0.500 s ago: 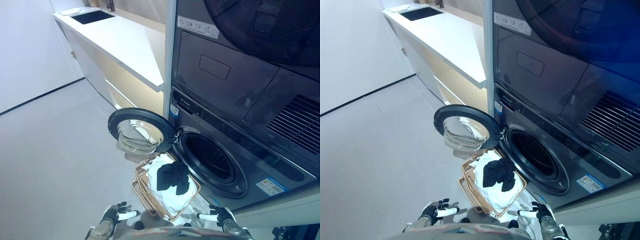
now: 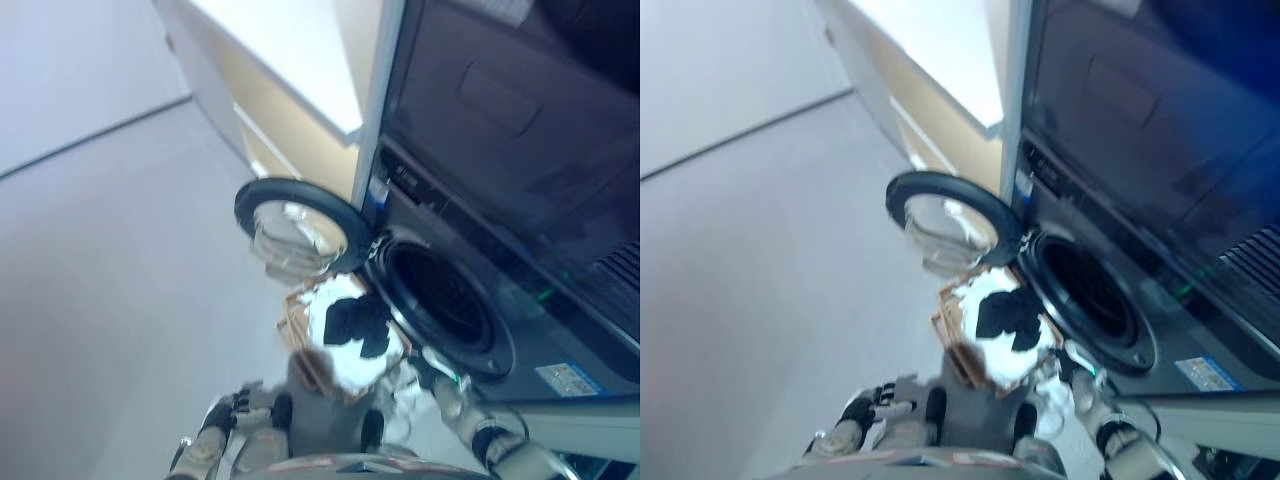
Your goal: Put the clothes in the basket into the washing machine.
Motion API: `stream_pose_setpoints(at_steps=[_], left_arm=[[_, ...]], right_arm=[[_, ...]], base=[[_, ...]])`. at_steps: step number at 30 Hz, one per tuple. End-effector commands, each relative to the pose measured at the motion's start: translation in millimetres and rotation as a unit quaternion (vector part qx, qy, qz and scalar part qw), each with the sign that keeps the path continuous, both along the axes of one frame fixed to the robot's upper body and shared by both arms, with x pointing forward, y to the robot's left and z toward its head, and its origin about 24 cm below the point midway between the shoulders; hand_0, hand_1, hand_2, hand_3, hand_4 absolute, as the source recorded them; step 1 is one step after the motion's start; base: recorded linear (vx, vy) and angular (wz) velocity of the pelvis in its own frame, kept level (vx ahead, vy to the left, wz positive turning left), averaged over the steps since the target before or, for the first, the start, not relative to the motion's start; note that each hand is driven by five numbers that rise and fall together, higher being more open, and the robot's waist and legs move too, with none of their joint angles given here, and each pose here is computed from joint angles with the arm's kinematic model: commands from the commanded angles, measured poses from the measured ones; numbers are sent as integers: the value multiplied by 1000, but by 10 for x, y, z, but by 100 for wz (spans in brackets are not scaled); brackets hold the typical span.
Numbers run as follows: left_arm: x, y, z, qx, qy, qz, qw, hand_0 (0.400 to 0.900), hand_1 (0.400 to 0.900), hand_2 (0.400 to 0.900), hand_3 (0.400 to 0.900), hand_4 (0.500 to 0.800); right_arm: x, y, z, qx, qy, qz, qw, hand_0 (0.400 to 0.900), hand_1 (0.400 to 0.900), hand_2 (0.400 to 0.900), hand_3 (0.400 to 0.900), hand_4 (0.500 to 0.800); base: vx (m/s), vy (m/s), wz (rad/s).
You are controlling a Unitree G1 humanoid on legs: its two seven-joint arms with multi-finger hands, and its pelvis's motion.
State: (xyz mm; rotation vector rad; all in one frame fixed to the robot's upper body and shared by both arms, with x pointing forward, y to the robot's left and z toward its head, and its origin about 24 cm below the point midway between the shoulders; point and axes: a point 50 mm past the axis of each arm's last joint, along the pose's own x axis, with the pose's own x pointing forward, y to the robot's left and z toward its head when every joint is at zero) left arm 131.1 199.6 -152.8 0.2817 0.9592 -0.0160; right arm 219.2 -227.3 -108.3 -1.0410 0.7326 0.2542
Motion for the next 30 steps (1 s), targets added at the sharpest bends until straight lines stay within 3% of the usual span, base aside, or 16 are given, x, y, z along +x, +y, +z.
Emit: stream_pose_setpoints(at_steps=[1,6,10,14,21,30], left_arm=[[384,111,191,33,-77,-19,996,900,900,900,900,800],[654,11,338,22,-132,-28,991,900,900,900,900,800],[771,-53,397,26,-149,-46,987,900,900,900,900,800],[907,-16,498,25,-180,-13,983,900,900,900,900,800],[978,-46,572,7,-208,5,978,900,900,900,900,800],[1036,-131,627,-16,-230,21,973,900,900,900,900,800]], right_arm=[[503,77,350,-64,-87,72,992,900,900,900,900,800],[1002,108,806,-117,-162,89,976,900,900,900,900,800],[1205,-87,1110,-173,-197,71,962,900,900,900,900,800],[1403,-339,1535,-222,-243,37,943,900,900,900,900,800],[1552,-783,2248,-303,-292,-18,907,900,900,900,900,800],[1640,-816,2599,-324,-331,-21,886,900,900,900,900,800]], base=[[-86,25,15],[-106,43,16],[-42,37,19],[-61,40,21],[-41,59,3],[0,39,5]])
